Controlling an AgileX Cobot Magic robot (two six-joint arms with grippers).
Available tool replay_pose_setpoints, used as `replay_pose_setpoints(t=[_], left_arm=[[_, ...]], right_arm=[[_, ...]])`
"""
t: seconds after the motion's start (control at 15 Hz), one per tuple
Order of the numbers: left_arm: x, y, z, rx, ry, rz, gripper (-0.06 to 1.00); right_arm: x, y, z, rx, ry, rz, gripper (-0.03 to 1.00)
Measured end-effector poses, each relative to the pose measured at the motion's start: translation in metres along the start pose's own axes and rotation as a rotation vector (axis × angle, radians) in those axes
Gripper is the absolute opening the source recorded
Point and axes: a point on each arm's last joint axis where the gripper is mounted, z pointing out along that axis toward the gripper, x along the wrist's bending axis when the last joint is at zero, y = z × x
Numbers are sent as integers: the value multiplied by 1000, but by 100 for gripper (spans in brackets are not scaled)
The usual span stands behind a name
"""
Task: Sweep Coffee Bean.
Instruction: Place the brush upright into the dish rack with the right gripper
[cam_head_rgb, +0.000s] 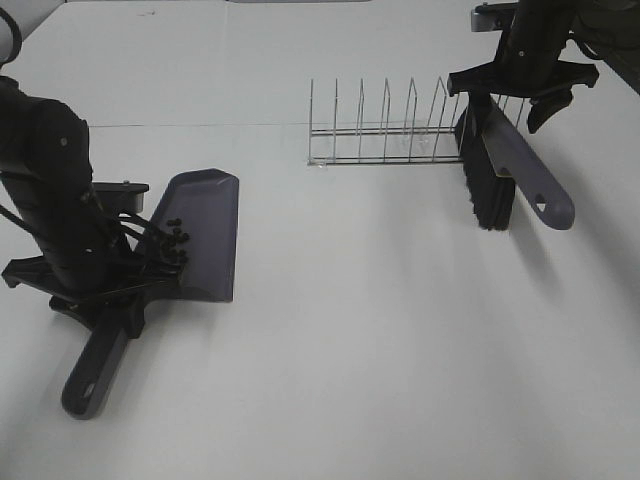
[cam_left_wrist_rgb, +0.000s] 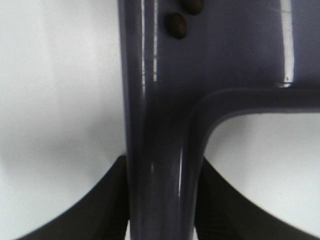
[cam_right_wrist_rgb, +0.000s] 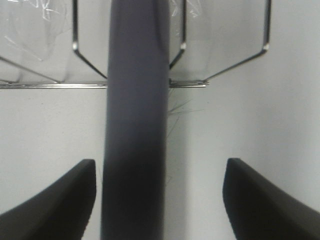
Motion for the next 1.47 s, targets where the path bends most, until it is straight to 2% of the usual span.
replay_pose_setpoints(t=[0.13,0.33,0.73,0.87,1.47], left_arm=[[0,0,0,0,0,0,32],[0,0,0,0,0,0,32],[0,0,0,0,0,0,32],[0,0,0,0,0,0,32],[0,0,0,0,0,0,32]], right_arm=[[4,0,0,5,46,-4,49],[7,-1,0,9,81,-8,28],[5,1,0,-6,64,4,27],[3,3,0,-33,35,30,27],[3,16,-1,-173,49,63,27]])
